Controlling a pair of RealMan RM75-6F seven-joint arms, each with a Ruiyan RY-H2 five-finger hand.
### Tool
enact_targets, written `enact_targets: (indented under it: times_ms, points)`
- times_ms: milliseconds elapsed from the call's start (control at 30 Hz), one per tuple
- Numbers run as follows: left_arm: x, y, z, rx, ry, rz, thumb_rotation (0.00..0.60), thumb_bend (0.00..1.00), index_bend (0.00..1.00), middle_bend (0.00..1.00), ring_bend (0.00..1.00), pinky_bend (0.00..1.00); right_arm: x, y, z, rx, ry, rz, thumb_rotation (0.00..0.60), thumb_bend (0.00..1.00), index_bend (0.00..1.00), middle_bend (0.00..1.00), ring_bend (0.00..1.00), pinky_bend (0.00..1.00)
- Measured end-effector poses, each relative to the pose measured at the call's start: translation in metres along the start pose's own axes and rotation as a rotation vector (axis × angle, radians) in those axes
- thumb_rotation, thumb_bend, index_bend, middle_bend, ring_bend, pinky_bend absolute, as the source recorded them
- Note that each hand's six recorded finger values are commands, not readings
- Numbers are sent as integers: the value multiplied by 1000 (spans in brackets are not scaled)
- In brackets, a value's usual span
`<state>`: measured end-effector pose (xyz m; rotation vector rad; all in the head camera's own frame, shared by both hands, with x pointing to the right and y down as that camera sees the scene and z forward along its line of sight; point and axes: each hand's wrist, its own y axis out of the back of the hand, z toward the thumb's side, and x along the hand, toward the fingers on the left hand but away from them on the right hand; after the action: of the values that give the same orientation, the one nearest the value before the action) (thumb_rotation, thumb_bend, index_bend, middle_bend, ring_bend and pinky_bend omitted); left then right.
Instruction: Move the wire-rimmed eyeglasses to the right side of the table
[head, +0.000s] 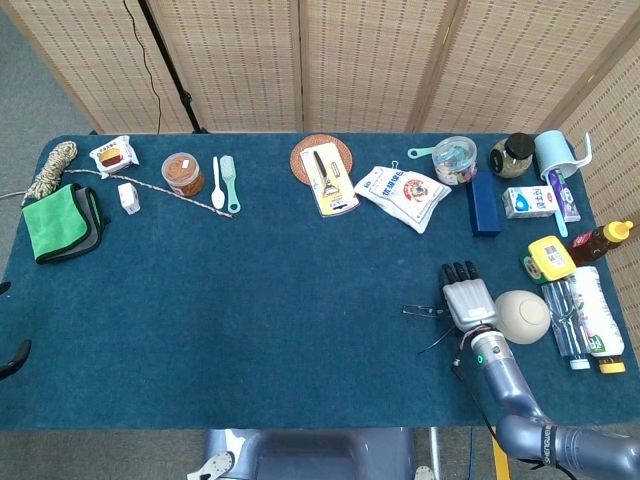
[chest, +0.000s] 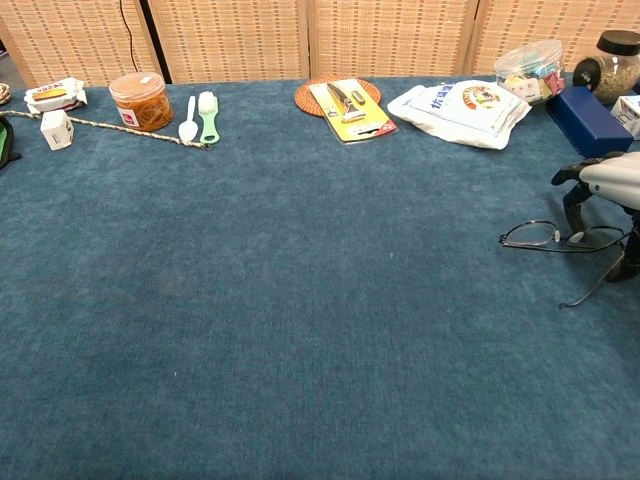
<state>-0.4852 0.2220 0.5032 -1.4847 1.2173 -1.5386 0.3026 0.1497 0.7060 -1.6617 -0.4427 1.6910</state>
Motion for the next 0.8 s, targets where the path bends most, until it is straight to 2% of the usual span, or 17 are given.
enact_targets:
  times_ms: [300,800]
  points:
    - [-1,0,-3,0,11,-5,600,287,152,0,9,17,-11,13,6,-33,-7,-21,600,0,572,136,0,0]
    - [-3,0,-5,0,19,-5,600,287,152,0,2,13,-20,14,7,-75,-30,-27,600,0,634,180,2,0]
